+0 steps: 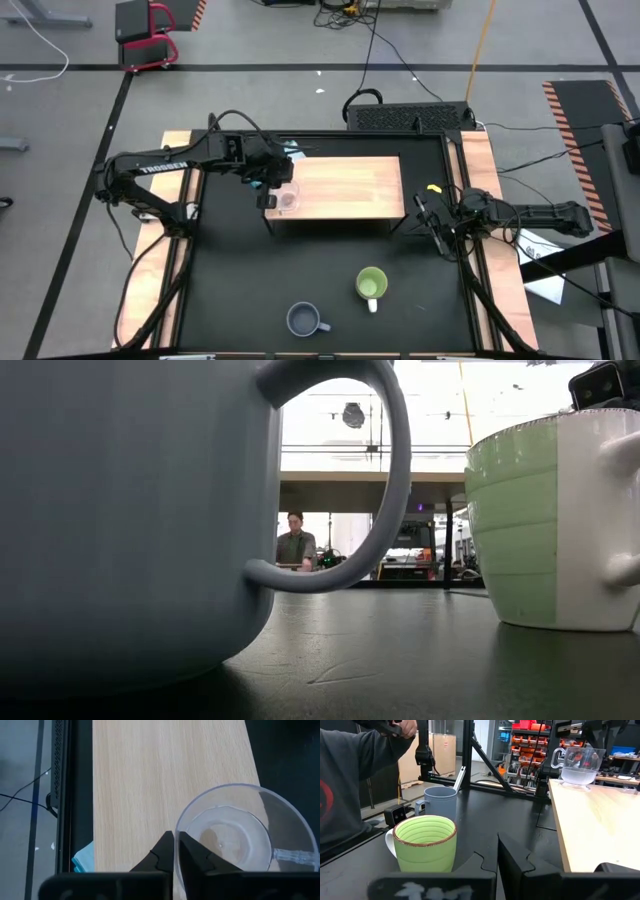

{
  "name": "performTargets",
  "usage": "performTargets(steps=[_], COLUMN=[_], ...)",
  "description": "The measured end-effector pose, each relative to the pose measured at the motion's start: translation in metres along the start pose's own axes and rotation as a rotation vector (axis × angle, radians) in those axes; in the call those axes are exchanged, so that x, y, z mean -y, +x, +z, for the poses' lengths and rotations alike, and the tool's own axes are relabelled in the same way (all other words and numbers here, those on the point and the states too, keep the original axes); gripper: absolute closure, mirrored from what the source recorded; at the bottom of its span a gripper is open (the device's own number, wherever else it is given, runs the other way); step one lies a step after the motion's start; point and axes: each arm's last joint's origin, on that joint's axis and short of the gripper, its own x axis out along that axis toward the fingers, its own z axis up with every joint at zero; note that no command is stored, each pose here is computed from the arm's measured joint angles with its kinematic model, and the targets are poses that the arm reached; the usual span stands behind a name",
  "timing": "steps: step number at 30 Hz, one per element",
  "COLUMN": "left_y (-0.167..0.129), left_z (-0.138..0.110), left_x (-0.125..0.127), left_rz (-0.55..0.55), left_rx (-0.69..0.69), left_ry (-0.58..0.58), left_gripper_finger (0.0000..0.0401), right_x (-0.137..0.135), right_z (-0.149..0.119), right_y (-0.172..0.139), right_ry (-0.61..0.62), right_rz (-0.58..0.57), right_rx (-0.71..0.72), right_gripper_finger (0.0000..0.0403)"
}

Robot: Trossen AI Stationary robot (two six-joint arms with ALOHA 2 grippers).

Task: Stack small to large cups/mugs on shelf
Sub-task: Put the transparent mug on the shelf, then put the gray mug on the shelf

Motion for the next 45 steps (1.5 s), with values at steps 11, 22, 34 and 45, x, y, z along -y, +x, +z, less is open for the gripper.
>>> performTargets(steps=[11, 22, 34, 45], left_y=[0.0001, 0.0001, 0.0018, 0.0009], left_z=[0.0, 0.0, -0.0011, 0.0004], left_x=[0.0002, 0.0002, 0.0008, -0.0002], left_rz=[-0.001, -0.004, -0.011, 0.005], left_rx=[0.0, 0.001, -0.01, 0.003], left_ry=[-0.005, -0.01, -0.011, -0.011], left_gripper_finger=[0.0381, 0.0376, 0.0313, 0.0271], right_x=[0.0, 0.0, 0.0, 0.0], right_z=[0.0, 0.0, 0.0, 0.0], right_y=[0.0, 0.0, 0.0, 0.0], right_ry=[0.003, 0.003, 0.004, 0.004], right_rz=[0.0, 0.0, 0.001, 0.001], right_rx=[0.0, 0.0, 0.0, 0.0], right_gripper_finger=[0.0403, 0.0403, 0.0403, 0.0403])
